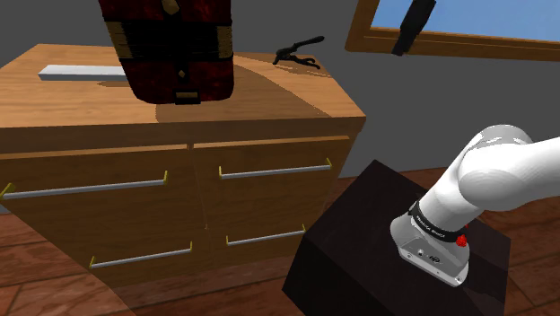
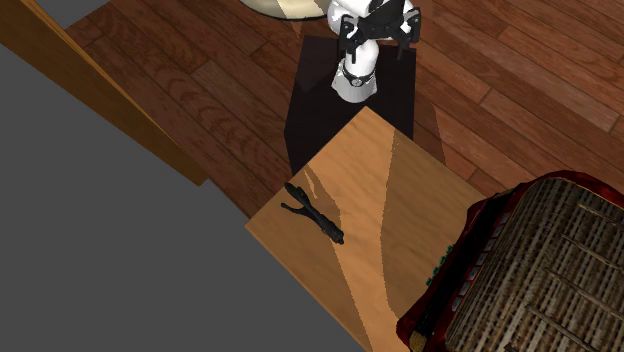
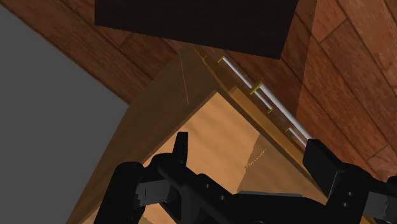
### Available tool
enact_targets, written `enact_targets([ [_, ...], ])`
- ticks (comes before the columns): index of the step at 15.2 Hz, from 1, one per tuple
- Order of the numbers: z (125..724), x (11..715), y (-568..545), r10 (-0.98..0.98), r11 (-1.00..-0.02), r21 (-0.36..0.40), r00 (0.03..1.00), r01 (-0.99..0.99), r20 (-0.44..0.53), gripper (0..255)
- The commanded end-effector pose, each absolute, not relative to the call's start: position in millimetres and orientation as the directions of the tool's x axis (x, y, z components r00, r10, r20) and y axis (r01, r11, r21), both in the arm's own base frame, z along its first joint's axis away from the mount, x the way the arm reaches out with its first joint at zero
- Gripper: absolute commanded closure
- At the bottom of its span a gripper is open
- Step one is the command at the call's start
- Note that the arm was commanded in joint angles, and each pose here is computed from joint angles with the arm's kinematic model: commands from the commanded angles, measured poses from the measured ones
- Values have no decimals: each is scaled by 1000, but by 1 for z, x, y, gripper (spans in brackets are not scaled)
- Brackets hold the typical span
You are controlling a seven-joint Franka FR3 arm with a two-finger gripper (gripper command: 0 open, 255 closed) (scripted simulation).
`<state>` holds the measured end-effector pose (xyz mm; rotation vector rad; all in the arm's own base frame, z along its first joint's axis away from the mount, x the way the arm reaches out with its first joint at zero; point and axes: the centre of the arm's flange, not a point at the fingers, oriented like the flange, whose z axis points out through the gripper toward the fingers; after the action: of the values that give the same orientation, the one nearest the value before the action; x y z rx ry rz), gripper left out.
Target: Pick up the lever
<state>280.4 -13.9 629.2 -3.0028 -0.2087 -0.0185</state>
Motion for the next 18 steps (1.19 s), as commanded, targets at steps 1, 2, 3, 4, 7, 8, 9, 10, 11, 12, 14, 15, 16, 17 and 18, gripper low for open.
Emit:
enact_targets([
  [1, 629, 280, -14, 137, -982, -130, 990, 139, 21, 0],
  [2, 627, 293, -20, 164, -978, -125, 986, 165, 14, 0],
  [3, 626, 306, -25, 192, -974, -121, 981, 191, 7, 0],
  [4, 624, 319, -30, 219, -969, -117, 976, 217, 0, 0],
  [7, 618, 359, -44, 299, -950, -106, 954, 295, -23, 0],
  [8, 616, 372, -47, 325, -942, -103, 945, 320, -30, 0],
  [9, 613, 386, -51, 350, -933, -100, 936, 345, -38, 0],
  [10, 611, 399, -54, 376, -924, -97, 925, 370, -46, 0],
  [11, 609, 413, -56, 401, -914, -94, 914, 395, -54, 0],
  [12, 606, 427, -59, 426, -903, -92, 903, 420, -62, 0],
  [14, 601, 455, -62, 474, -879, -88, 877, 468, -78, 0],
  [15, 599, 468, -63, 498, -867, -86, 863, 491, -86, 0],
  [16, 596, 482, -64, 521, -853, -84, 848, 515, -95, 0],
  [17, 593, 496, -64, 544, -839, -83, 833, 538, -103, 0],
  [18, 590, 510, -64, 566, -824, -82, 817, 560, -111, 0],
])
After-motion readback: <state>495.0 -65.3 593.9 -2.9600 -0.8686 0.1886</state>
